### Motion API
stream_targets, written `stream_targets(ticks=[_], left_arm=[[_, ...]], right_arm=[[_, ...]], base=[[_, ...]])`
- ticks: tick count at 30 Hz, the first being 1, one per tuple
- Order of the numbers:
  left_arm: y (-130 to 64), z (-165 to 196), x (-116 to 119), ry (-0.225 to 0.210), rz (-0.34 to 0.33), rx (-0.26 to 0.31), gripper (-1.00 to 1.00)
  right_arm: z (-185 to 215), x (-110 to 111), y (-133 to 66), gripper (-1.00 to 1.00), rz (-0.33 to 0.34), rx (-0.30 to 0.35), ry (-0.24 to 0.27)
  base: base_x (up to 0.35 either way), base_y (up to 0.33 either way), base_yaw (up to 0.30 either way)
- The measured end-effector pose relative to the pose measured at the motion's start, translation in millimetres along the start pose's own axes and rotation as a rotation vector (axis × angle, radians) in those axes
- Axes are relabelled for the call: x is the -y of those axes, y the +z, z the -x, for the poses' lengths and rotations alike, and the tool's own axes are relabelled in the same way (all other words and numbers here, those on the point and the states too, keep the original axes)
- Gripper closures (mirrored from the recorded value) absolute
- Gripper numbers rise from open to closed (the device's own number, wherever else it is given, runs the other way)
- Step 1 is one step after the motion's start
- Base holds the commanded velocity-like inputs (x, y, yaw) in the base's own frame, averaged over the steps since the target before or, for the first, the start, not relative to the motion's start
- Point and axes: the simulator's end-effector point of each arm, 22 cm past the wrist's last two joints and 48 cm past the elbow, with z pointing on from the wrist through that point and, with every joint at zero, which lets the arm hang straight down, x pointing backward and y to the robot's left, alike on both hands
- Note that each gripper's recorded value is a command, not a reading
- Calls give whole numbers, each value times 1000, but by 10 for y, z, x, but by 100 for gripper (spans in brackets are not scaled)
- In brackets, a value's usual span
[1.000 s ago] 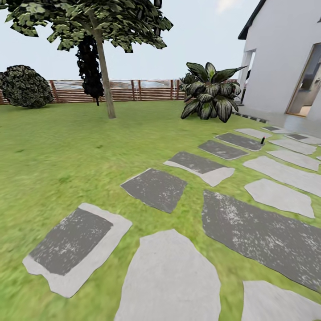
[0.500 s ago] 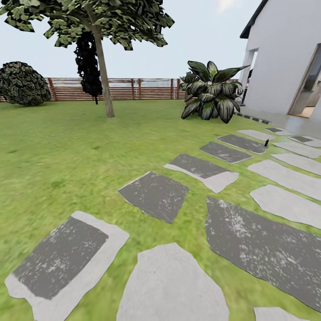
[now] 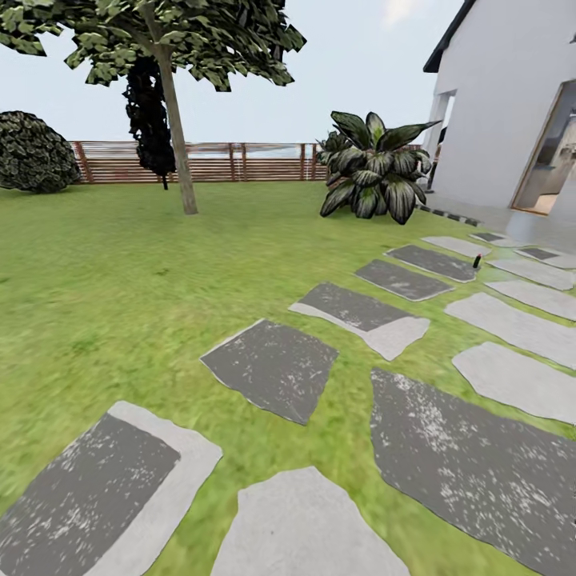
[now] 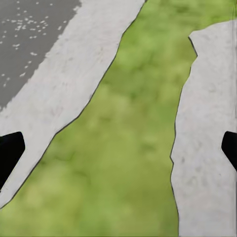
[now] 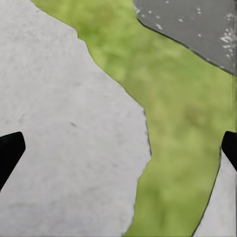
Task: Pick up the pesticide atomizer in the garden and spray insectifuge to fully cover both potted plants in the garden.
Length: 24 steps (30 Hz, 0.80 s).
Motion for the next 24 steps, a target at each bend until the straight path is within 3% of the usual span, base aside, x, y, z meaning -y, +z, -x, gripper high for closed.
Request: stream_targets(ticks=[24], left_arm=[[0,0,-2,0,0,0,-100]], right_arm=[[-1,0,0,-100,0,0,0]], base=[[340,0,-269]])
